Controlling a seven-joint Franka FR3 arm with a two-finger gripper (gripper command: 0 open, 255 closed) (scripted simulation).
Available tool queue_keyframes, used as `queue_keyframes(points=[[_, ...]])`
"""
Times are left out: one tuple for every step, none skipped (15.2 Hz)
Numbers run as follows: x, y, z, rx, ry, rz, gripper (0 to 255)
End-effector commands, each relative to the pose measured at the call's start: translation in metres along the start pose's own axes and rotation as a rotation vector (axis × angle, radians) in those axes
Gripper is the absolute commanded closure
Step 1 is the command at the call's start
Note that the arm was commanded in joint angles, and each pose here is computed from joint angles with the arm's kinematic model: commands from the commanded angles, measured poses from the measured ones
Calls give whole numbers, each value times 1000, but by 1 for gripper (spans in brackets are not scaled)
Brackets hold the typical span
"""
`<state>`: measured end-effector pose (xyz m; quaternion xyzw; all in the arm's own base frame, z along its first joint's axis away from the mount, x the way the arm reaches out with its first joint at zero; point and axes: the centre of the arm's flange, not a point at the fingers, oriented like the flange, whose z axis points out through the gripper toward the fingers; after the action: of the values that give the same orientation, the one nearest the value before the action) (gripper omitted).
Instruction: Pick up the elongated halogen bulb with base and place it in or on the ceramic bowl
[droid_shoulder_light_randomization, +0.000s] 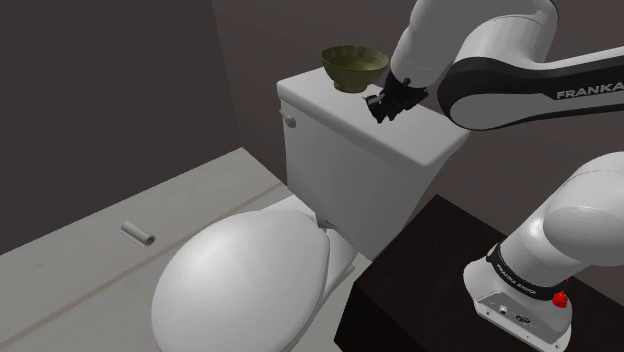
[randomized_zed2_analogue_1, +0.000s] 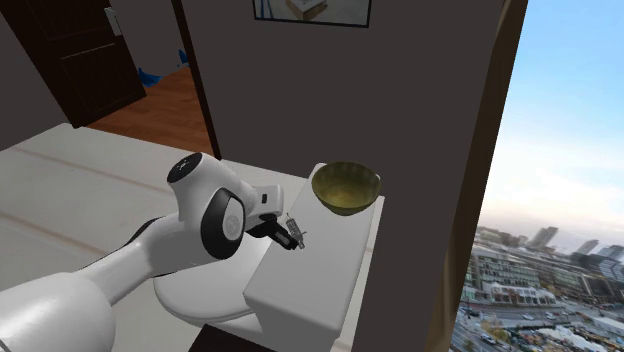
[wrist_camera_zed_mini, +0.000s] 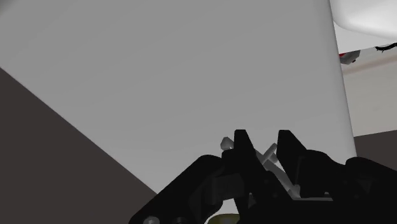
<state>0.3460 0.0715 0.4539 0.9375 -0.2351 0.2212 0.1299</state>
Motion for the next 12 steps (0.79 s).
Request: queue_keyframes(points=[[0, 0, 1, -1, -2, 0, 255], [0, 0, 1, -1, -2, 0, 255], [0, 0, 1, -1, -2, 0, 255], [0, 0, 1, -1, -2, 0, 255], [2, 1, -4, -1, -2, 0, 255], [5, 2, -8, -1, -2, 0, 255], [7, 2, -13, -1, -2, 0, 255], [10, 3, -17, -1, -2, 0, 255], [12, 4, -22, -1, -2, 0, 255], [15, 5, -27, -1, -2, 0, 255], [17, 5, -31, -1, -2, 0, 255], [20, 6, -36, -1, -2, 0, 255]])
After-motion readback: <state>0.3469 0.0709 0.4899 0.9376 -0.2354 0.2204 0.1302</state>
